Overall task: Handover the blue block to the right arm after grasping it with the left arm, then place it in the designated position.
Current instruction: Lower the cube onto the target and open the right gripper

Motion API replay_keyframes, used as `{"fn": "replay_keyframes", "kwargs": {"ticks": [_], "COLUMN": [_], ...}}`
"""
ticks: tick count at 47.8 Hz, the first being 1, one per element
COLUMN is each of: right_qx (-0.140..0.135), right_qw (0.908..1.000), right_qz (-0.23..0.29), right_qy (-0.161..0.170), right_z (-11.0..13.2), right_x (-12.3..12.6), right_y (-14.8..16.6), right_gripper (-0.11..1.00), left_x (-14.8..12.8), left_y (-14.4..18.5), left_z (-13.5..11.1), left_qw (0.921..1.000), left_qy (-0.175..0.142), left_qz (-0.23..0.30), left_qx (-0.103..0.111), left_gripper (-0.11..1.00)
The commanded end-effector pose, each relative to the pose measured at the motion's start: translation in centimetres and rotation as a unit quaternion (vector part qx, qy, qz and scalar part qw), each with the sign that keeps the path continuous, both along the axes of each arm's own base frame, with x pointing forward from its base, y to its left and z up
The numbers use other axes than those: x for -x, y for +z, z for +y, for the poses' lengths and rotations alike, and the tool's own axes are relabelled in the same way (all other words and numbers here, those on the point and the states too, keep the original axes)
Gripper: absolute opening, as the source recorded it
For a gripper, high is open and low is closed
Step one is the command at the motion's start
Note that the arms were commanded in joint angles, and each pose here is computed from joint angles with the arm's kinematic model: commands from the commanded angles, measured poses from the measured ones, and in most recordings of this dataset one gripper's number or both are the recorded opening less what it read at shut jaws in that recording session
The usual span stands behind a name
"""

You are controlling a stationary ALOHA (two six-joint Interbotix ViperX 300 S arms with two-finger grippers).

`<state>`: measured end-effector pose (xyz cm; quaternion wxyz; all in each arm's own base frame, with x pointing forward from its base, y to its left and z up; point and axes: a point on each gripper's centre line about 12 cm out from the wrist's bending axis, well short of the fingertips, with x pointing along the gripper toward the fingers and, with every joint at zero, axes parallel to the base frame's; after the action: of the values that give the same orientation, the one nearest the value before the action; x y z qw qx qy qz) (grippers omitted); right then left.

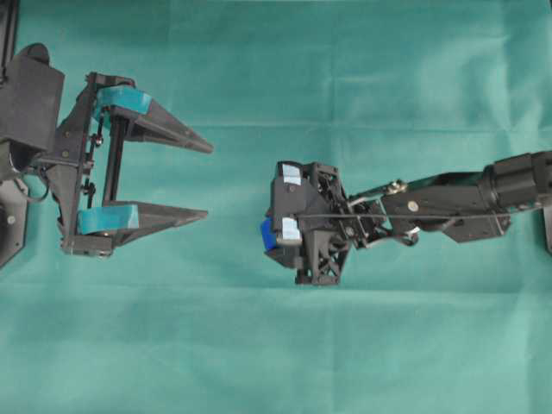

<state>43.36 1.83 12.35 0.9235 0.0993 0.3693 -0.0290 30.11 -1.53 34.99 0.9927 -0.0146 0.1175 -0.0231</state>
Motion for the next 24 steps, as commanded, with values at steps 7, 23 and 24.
{"fn": "replay_keyframes", "kwargs": {"ticks": [7, 23, 24], "right_qx": [-0.013, -0.018, -0.018], "right_qw": [0.9994, 0.9995, 0.9995], "right_qz": [-0.031, -0.027, -0.027], "right_qy": [0.001, -0.002, -0.002], "right_z": [-0.6, -1.1, -1.1], "right_x": [-1.0, -1.4, -1.4], "right_y": [0.4, -1.0, -1.0], "right_gripper": [0.61, 0.61, 0.61], "left_x": [0.0, 0.0, 0.0], "left_y": [0.8, 0.9, 0.9], "left_z": [-0.1, -0.1, -0.1], "left_qw": [0.9999, 0.9999, 0.9999], "left_qy": [-0.002, -0.002, -0.002], "left_qz": [-0.012, -0.013, -0.014], "left_qx": [-0.001, -0.001, -0.001], "left_gripper": [1.00, 1.00, 1.00]}}
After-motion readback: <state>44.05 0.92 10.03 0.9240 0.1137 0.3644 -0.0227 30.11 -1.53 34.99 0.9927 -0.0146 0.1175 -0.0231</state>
